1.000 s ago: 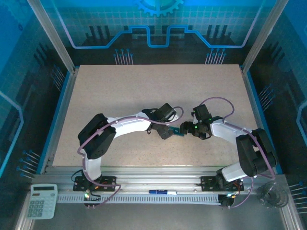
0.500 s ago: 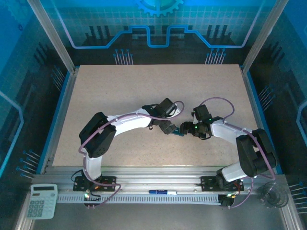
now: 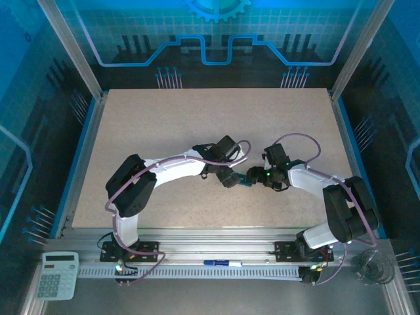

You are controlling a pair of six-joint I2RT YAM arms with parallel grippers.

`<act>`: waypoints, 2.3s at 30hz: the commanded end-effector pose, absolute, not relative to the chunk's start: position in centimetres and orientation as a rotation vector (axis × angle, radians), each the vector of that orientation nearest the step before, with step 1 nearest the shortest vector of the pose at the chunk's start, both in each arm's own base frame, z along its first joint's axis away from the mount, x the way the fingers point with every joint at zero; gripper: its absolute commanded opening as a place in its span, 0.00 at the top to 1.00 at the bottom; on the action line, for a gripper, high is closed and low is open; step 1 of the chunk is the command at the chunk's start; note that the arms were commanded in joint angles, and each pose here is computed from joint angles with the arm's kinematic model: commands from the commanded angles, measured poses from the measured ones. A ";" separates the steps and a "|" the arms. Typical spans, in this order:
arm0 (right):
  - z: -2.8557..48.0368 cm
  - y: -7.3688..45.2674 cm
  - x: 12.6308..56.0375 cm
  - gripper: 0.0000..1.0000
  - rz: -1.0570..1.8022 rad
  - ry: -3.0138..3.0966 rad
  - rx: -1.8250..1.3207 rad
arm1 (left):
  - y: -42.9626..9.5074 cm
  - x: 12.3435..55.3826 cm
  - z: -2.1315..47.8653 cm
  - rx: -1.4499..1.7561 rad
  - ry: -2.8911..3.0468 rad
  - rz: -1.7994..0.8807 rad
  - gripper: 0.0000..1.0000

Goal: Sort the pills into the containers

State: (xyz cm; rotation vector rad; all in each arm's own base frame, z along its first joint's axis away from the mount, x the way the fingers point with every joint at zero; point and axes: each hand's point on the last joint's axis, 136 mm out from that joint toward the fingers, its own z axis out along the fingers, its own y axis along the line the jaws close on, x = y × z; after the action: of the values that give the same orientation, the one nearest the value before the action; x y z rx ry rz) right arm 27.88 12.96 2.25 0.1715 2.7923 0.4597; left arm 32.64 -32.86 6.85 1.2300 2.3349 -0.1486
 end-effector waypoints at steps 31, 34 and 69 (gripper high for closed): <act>-0.3 13.4 26.0 0.18 0.484 2.879 0.174 | -33.4 33.6 4.0 1.324 2.342 -0.113 0.01; -0.3 13.4 26.1 0.19 0.482 2.877 0.173 | -33.4 34.1 4.6 1.319 2.335 -0.111 0.01; -1.0 13.7 25.8 0.19 0.466 2.904 0.150 | -35.0 39.1 5.3 1.219 2.351 -0.161 0.01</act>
State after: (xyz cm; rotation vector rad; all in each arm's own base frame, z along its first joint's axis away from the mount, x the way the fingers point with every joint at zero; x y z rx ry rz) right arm 27.98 13.09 1.95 0.1732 2.8017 0.4573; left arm 38.73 -34.72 5.02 1.2454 2.3288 -0.1258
